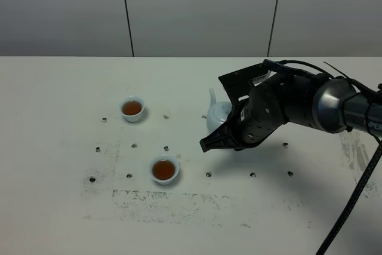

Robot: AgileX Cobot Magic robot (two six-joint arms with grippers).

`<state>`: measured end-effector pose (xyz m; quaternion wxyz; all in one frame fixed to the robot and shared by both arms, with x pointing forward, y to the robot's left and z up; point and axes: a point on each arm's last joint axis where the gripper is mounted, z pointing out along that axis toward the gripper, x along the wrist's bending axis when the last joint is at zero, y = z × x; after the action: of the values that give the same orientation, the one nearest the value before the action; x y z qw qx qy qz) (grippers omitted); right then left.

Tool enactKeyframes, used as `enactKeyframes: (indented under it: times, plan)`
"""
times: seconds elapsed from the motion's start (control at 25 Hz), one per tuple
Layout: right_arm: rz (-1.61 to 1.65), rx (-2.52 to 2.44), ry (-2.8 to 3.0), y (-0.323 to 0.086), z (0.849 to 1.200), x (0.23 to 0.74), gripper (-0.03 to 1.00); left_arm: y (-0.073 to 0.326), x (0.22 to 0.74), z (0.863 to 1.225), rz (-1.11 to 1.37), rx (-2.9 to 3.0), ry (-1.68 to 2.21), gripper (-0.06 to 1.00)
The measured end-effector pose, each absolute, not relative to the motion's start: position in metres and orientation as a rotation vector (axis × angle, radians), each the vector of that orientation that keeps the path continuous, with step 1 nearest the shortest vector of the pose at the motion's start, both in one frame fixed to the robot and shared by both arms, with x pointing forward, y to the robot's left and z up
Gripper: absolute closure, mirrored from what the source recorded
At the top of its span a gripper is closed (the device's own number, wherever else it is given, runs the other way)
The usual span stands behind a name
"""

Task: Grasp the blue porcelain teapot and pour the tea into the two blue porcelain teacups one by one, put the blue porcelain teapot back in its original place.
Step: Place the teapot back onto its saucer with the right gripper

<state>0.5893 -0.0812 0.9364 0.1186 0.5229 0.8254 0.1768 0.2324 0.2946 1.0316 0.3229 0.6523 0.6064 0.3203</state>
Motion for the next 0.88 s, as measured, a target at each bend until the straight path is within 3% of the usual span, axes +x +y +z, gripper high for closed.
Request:
enactKeyframes:
  times: [0.88]
  plan:
    - [0.55,1.459,2.461,-0.058,0.917,0.583,0.91,0.295,0.232,1.032,0.841,1.712,1.591,0.6]
